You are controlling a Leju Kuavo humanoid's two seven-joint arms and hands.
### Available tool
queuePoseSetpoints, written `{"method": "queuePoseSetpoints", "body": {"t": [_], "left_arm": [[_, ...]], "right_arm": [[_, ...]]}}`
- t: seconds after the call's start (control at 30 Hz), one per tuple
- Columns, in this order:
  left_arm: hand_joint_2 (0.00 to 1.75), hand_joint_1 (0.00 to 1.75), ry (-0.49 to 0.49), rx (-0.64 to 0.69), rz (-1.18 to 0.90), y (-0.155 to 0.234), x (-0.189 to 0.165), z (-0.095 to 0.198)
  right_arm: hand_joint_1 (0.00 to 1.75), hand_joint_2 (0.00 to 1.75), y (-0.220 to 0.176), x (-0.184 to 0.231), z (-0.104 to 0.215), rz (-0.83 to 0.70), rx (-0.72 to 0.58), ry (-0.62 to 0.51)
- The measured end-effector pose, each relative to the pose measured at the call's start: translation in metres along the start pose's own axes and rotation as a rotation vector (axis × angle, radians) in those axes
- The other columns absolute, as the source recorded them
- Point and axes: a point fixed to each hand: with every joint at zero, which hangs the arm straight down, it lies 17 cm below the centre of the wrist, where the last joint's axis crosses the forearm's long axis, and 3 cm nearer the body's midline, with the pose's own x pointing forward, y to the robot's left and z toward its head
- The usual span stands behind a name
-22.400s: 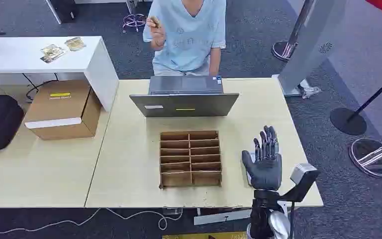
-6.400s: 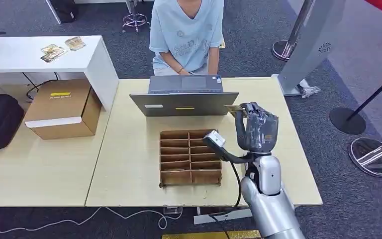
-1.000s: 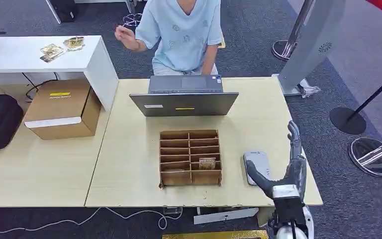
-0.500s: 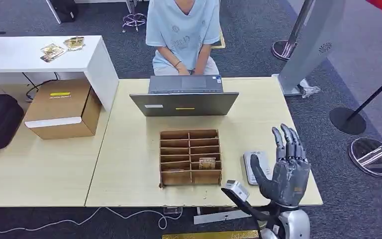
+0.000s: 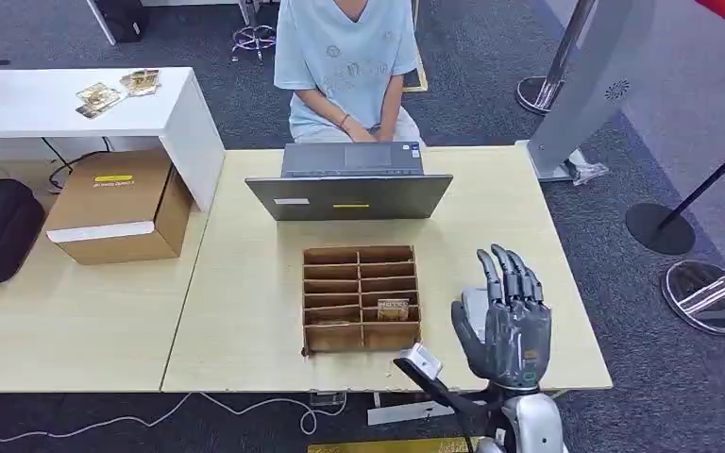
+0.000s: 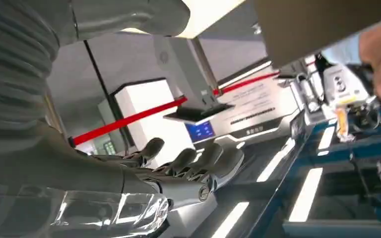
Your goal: Pass the card to the sensor for recognition and then transmit it.
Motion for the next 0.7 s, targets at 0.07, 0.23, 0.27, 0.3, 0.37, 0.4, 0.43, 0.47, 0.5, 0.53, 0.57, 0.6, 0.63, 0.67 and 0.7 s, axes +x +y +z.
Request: {"method": "queuePoseSetpoints", "body": {"t": [0.07, 0.23, 0.27, 0.3, 0.37, 0.4, 0.43, 0.47, 0.5, 0.53, 0.57, 0.6, 0.63, 0.67, 0.7], "left_arm": [[0.0, 0.0, 0.009, 0.005, -0.003, 0.001, -0.002, 0.0], [0.0, 0.0, 0.011, 0.01, -0.006, 0.002, -0.003, 0.0], [0.0, 0.0, 0.011, 0.011, -0.007, 0.002, -0.003, 0.0], [0.0, 0.0, 0.012, 0.011, -0.007, 0.002, -0.003, 0.0], [0.0, 0.0, 0.012, 0.012, -0.007, 0.002, -0.004, 0.0], [0.0, 0.0, 0.012, 0.013, -0.007, 0.002, -0.004, 0.0], [0.0, 0.0, 0.012, 0.013, -0.007, 0.002, -0.004, 0.0], [0.0, 0.0, 0.012, 0.013, -0.007, 0.002, -0.004, 0.0], [0.0, 0.0, 0.012, 0.014, -0.006, 0.002, -0.004, 0.0], [0.0, 0.0, 0.012, 0.014, -0.006, 0.002, -0.004, 0.0], [0.0, 0.0, 0.012, 0.014, -0.006, 0.002, -0.004, 0.0], [0.0, 0.0, 0.012, 0.013, -0.006, 0.002, -0.004, 0.0], [0.0, 0.0, 0.012, 0.012, -0.007, 0.002, -0.004, 0.0], [0.0, 0.0, 0.012, 0.011, -0.007, 0.002, -0.004, 0.0], [0.0, 0.0, 0.012, 0.011, -0.007, 0.002, -0.004, 0.0]], "right_arm": [[0.19, 1.75, 0.008, 0.007, 0.003, -0.004, 0.021, -0.015], [0.33, 1.75, 0.031, 0.026, 0.011, -0.027, 0.08, -0.062], [0.45, 1.75, 0.036, 0.03, 0.013, -0.034, 0.094, -0.07], [0.45, 1.75, 0.04, 0.032, 0.014, -0.038, 0.104, -0.075], [0.44, 1.75, 0.047, 0.036, 0.016, -0.049, 0.12, -0.078], [0.45, 1.75, 0.051, 0.038, 0.016, -0.052, 0.128, -0.08], [0.47, 1.75, 0.054, 0.039, 0.017, -0.052, 0.136, -0.083], [0.45, 1.75, 0.056, 0.04, 0.017, -0.052, 0.141, -0.083], [0.45, 1.75, 0.058, 0.041, 0.018, -0.054, 0.145, -0.084], [0.47, 1.75, 0.06, 0.042, 0.018, -0.057, 0.15, -0.086], [0.52, 1.75, 0.061, 0.042, 0.019, -0.06, 0.153, -0.084], [0.68, 1.75, 0.062, 0.042, 0.019, -0.061, 0.155, -0.083], [0.93, 1.75, 0.063, 0.042, 0.019, -0.062, 0.157, -0.082], [1.08, 1.75, 0.064, 0.042, 0.019, -0.061, 0.158, -0.08], [1.22, 1.75, 0.064, 0.042, 0.019, -0.061, 0.159, -0.08]]}}
